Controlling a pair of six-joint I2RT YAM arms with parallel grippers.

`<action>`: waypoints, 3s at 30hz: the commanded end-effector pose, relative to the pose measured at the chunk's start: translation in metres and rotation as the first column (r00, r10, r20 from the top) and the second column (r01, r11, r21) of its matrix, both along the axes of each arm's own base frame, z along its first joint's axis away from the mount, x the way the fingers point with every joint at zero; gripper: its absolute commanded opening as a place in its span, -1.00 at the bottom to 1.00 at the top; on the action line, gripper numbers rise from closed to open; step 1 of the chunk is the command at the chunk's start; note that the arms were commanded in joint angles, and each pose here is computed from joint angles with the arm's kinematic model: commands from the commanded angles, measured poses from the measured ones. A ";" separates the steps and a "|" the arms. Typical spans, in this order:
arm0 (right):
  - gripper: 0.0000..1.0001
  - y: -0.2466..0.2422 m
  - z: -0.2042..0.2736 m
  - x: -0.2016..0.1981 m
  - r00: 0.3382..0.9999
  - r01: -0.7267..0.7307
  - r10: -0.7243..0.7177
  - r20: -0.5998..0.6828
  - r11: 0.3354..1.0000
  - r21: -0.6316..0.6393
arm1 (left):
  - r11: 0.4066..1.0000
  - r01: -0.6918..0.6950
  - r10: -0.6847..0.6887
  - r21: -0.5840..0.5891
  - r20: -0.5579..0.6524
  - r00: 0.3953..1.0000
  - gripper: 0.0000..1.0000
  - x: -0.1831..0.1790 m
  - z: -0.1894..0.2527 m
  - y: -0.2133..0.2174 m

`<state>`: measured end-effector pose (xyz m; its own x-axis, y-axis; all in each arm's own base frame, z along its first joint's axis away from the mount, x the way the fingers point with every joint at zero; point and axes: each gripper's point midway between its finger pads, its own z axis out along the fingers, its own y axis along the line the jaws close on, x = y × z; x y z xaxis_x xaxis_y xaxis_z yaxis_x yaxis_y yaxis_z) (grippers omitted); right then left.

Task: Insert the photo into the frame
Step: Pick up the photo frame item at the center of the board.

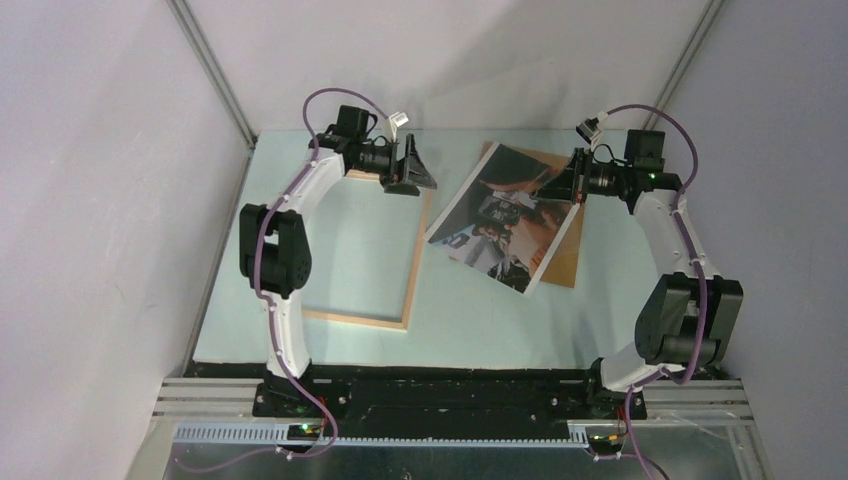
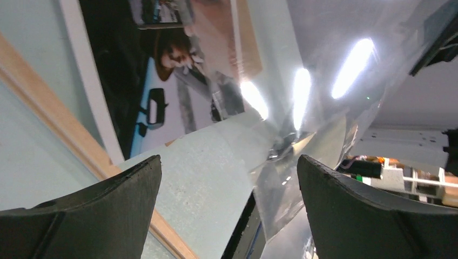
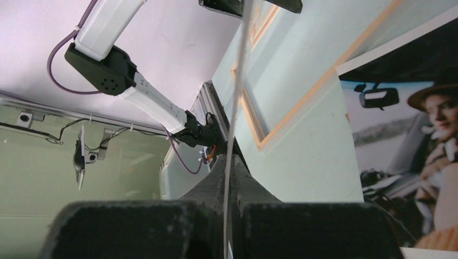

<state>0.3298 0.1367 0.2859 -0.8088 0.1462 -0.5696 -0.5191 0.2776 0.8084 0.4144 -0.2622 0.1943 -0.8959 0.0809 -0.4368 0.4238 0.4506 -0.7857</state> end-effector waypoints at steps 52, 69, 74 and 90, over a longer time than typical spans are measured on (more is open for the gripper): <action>-1.00 0.010 -0.031 0.000 0.999 0.025 -0.026 0.046 1.000 0.006 | 0.947 0.160 -0.124 -0.279 0.144 0.982 -0.99 -0.042 0.124 -0.038; 0.99 0.007 -0.042 0.005 0.993 0.113 -0.109 0.047 0.991 -0.078 | 0.969 0.021 0.017 -0.247 0.153 0.988 -1.00 -0.053 0.113 0.027; 0.99 0.001 -0.046 0.019 0.976 0.211 -0.200 0.084 0.966 -0.148 | 0.979 -0.051 0.085 -0.199 0.162 0.983 -1.00 -0.067 0.106 0.060; 0.85 0.061 -0.098 0.064 0.955 0.293 -0.226 0.192 0.816 -0.498 | 0.892 -0.423 0.291 0.159 0.514 0.807 -1.00 -0.113 0.124 0.161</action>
<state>0.3706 0.1913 0.2024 -0.7330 0.0573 -0.6778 -0.4699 0.6778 0.5656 0.3178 -0.1295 0.2996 -0.6837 -0.0914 -0.7240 0.4866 0.6822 -0.5457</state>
